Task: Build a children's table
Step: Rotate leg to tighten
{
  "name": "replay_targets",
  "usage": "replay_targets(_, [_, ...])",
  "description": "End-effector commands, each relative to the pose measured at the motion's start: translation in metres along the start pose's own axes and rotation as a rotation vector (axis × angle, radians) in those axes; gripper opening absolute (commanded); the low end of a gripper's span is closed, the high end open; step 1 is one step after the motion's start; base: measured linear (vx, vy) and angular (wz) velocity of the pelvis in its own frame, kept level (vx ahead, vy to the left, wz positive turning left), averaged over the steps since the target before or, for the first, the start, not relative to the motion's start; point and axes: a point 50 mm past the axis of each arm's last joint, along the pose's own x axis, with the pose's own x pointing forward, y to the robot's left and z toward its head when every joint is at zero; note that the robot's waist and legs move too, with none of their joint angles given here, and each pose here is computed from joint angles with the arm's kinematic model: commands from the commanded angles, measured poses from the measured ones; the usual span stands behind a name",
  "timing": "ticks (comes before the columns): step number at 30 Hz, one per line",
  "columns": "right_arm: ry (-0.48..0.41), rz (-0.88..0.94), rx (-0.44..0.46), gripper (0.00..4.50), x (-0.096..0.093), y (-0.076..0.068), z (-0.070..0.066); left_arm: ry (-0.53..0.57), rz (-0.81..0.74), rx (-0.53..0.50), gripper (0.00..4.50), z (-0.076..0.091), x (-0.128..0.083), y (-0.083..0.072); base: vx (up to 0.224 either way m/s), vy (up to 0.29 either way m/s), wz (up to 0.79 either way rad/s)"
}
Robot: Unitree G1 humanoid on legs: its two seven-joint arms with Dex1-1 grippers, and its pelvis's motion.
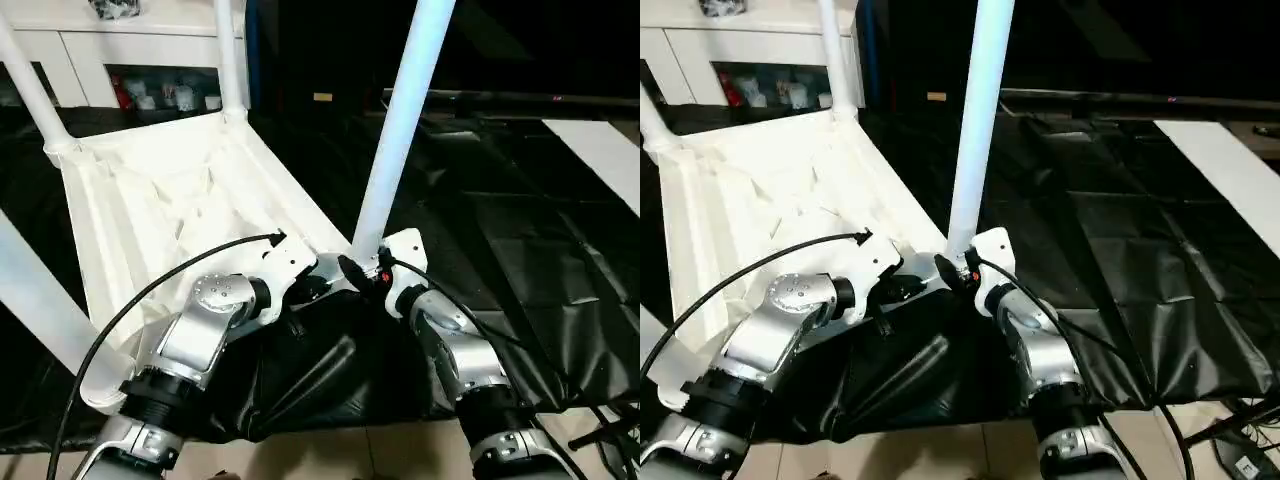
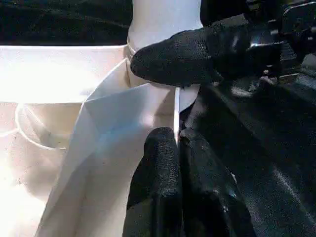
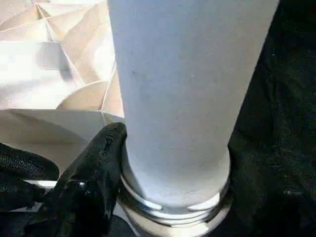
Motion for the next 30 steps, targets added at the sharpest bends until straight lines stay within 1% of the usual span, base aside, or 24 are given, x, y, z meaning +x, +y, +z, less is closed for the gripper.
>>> replay_targets(1, [0.013, 0.159, -0.008, 3.49, 0.01, 0.032, 0.001, -0.087, -0.137, 0.046, 0.0, 0.02, 0.018, -0.027, 0.0, 0.0, 0.0])
replay_targets(3, [0.011, 0.19, -0.066, 3.71, 0.007, 0.024, 0.006, -0.111, -0.17, 0.065, 0.0, 0.02, 0.013, -0.025, 0.0, 0.0, 0.0])
replay_targets(4, [0.012, 0.238, -0.097, 3.71, 0.004, 0.019, 0.009, -0.111, -0.196, 0.071, 0.0, 0.019, 0.009, -0.024, 0.0, 0.0, 0.0])
replay_targets(5, [0.012, 0.266, -0.109, 3.71, 0.003, 0.016, 0.01, -0.112, -0.212, 0.078, 0.0, 0.018, 0.007, -0.023, 0.0, 0.0, 0.0])
replay_targets(6, [0.016, 0.335, -0.145, 3.71, -0.002, 0.009, 0.014, -0.105, -0.248, 0.081, 0.0, 0.016, 0.004, -0.022, 0.0, 0.0, 0.0])
replay_targets(8, [0.023, 0.374, -0.166, 3.71, -0.004, 0.005, 0.015, -0.096, -0.265, 0.08, 0.0, 0.014, 0.002, -0.021, 0.0, 0.0, 0.0])
replay_targets(9, [0.034, 0.425, -0.203, 3.71, -0.007, 0.003, 0.015, -0.09, -0.289, 0.093, 0.0, 0.013, -0.001, -0.021, 0.0, 0.0, 0.0])
replay_targets(10, [0.034, 0.425, -0.203, 3.71, -0.007, 0.003, 0.015, -0.09, -0.289, 0.093, 0.0, 0.013, -0.001, -0.021, 0.0, 0.0, 0.0])
replay_targets(11, [0.064, 0.543, -0.262, 3.71, -0.013, -0.002, 0.016, -0.07, -0.338, 0.114, 0.0, 0.009, -0.006, -0.018, 0.0, 0.0, 0.0])
replay_targets(13, [0.093, 0.638, -0.306, 3.71, -0.019, -0.004, 0.016, -0.046, -0.361, 0.135, 0.0, 0.006, -0.01, -0.015, 0.0, 0.0, 0.0])
replay_targets(15, [0.151, 0.742, -0.375, 3.71, -0.025, -0.006, 0.013, -0.02, -0.396, 0.142, 0.0, 0.001, -0.015, -0.012, 0.0, 0.0, 0.0])
replay_targets(16, [0.187, 0.826, -0.415, 3.71, -0.03, -0.006, 0.012, -0.008, -0.414, 0.143, 0.0, -0.001, -0.018, -0.009, 0.0, 0.0, 0.0])
replay_targets(17, [0.216, 0.908, -0.435, 3.71, -0.035, -0.007, 0.012, 0.003, -0.431, 0.148, 0.0, -0.002, -0.021, -0.007, 0.0, 0.0, 0.0])
replay_targets(21, [0.224, 0.986, -0.427, 3.71, -0.038, -0.006, 0.015, 0.016, -0.446, 0.157, 0.0, -0.003, -0.025, -0.003, 0.0, 0.0, 0.0])
replay_targets(25, [0.219, 1.067, -0.399, 3.71, -0.038, -0.001, 0.015, 0.023, -0.468, 0.164, 0.0, -0.003, -0.029, 0.001, 0.0, 0.0, 0.0])
replay_targets(27, [0.203, 1.076, -0.383, 3.46, -0.037, 0.001, 0.014, 0.012, -0.467, 0.163, 0.0, -0.001, -0.029, 0.002, 0.0, 0.0, 0.0])
replay_targets(28, [0.203, 1.076, -0.383, 3.46, -0.037, 0.002, 0.014, 0.012, -0.467, 0.163, 0.0, -0.001, -0.029, 0.002, 0.0, 0.0, 0.0])
replay_targets(30, [0.187, 1.066, -0.361, 3.22, -0.037, 0.003, 0.013, -0.003, -0.465, 0.157, 0.0, 0.0, -0.028, 0.001, 0.0, 0.0, 0.0])
